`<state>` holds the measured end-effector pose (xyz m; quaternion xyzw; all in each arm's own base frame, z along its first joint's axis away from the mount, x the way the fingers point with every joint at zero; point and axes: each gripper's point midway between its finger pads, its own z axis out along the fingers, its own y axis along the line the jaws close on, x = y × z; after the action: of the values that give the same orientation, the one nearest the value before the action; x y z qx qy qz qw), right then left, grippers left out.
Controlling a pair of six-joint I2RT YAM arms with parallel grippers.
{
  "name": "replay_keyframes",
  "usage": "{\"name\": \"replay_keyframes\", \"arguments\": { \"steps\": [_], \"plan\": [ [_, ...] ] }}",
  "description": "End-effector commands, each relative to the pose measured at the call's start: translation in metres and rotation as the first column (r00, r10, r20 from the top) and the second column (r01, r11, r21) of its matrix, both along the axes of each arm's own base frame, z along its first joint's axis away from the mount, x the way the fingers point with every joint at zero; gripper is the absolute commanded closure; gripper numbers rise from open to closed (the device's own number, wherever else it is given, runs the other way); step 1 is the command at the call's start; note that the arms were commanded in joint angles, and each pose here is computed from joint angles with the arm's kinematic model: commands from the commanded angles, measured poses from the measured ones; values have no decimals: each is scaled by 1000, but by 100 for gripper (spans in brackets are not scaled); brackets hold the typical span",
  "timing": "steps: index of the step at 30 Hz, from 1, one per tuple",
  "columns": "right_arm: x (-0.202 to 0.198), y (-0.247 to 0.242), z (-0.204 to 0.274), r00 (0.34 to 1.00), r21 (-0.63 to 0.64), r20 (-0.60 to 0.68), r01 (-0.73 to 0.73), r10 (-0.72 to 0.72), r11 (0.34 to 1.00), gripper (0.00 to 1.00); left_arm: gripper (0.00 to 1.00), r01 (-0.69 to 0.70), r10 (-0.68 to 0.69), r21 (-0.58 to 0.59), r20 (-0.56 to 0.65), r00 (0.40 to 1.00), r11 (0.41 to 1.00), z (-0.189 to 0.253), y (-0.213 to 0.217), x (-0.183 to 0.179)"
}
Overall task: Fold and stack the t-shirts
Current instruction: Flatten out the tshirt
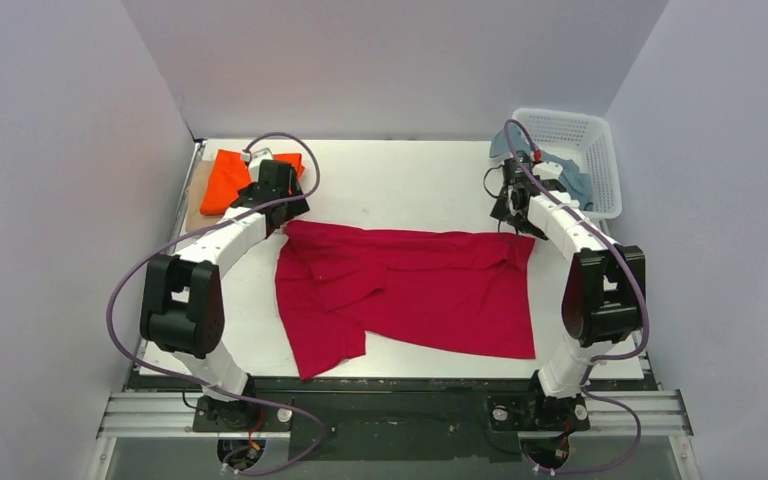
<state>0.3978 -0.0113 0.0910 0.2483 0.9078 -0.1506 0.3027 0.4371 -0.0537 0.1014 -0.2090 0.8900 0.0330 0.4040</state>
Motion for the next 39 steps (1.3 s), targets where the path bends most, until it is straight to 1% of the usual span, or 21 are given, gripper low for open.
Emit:
{"name": "replay_keyframes", "arguments": {
  "steps": [1,2,3,4,5,6,7,8,9,10,12,13,14,15,17,19,25,28,30,33,39],
  "plan": [
    [-3,-5,63,988,1,149,40,-40,999,11,13,24,-11,-68,184,983,997,84,-9,13],
    [-17,-7,56,991,1,122,50,-50,999,11,13,5,9,-91,158,987,996,86,-7,-1],
    [-26,-6,67,985,23,159,62,-65,998,10,13,1,13,-108,135,991,994,84,-8,-10],
    [-43,-8,54,990,26,122,72,-74,997,9,12,-22,34,-133,92,995,991,82,-8,-30],
    [-54,-7,65,982,60,166,85,-94,995,8,12,-21,31,-155,67,997,988,79,-12,-41],
    [-73,-8,48,985,73,129,108,-116,992,7,12,-39,45,-177,30,999,983,74,-11,-63],
    [-84,-6,56,980,106,161,103,-120,989,6,12,-27,29,-200,7,1000,979,69,-17,-76],
    [-104,-8,39,984,113,117,121,-134,986,4,11,-35,29,-227,-32,999,973,60,-19,-100],
    [-115,-7,43,980,139,143,119,-139,983,4,11,-23,12,-240,-50,999,971,55,-26,-114],
    [-134,-9,28,983,145,103,135,-151,980,3,11,-39,17,-262,-85,996,964,46,-27,-139],
    [-160,-8,21,979,187,117,146,-170,972,3,11,-39,-3,-288,-144,990,957,28,-35,-179],
    [-173,-8,8,981,196,86,153,-173,969,3,11,-11,-39,-294,-165,986,956,22,-45,-196],
    [-179,-8,10,977,212,109,155,-181,965,2,11,-41,-24,-300,-209,978,953,9,-42,-220],
    [-190,-8,0,979,218,82,164,-186,962,2,11,-17,-56,-303,-230,972,953,3,-50,-236],
    [-203,-9,-6,978,227,79,170,-192,959,2,11,-65,-37,-310,-314,949,949,-21,-46,-279],
    [-211,-10,-11,977,231,78,177,-200,957,2,15,-69,-55,-325,-357,932,943,-35,-49,-303],
    [-219,-11,-17,973,235,74,195,-217,952,2,32,-17,-183,-421,-431,884,907,-65,-75,-336],
    [-218,-14,-16,973,219,73,197,-218,956,3,37,-5,-210,-429,-453,866,903,-76,-80,-341],
    [-218,-14,-16,975,215,69,194,-213,957,4,40,-11,-196,-395,-480,855,919,-82,-76,-342],
    [-218,-14,-16,975,213,64,193,-211,958,4,47,-17,-161,-350,-474,866,937,-86,-70,-337],
    [-218,-14,-16,977,214,58,189,-206,958,5,56,-4,-169,-374,-428,888,927,-84,-80,-322]
  ]
}}
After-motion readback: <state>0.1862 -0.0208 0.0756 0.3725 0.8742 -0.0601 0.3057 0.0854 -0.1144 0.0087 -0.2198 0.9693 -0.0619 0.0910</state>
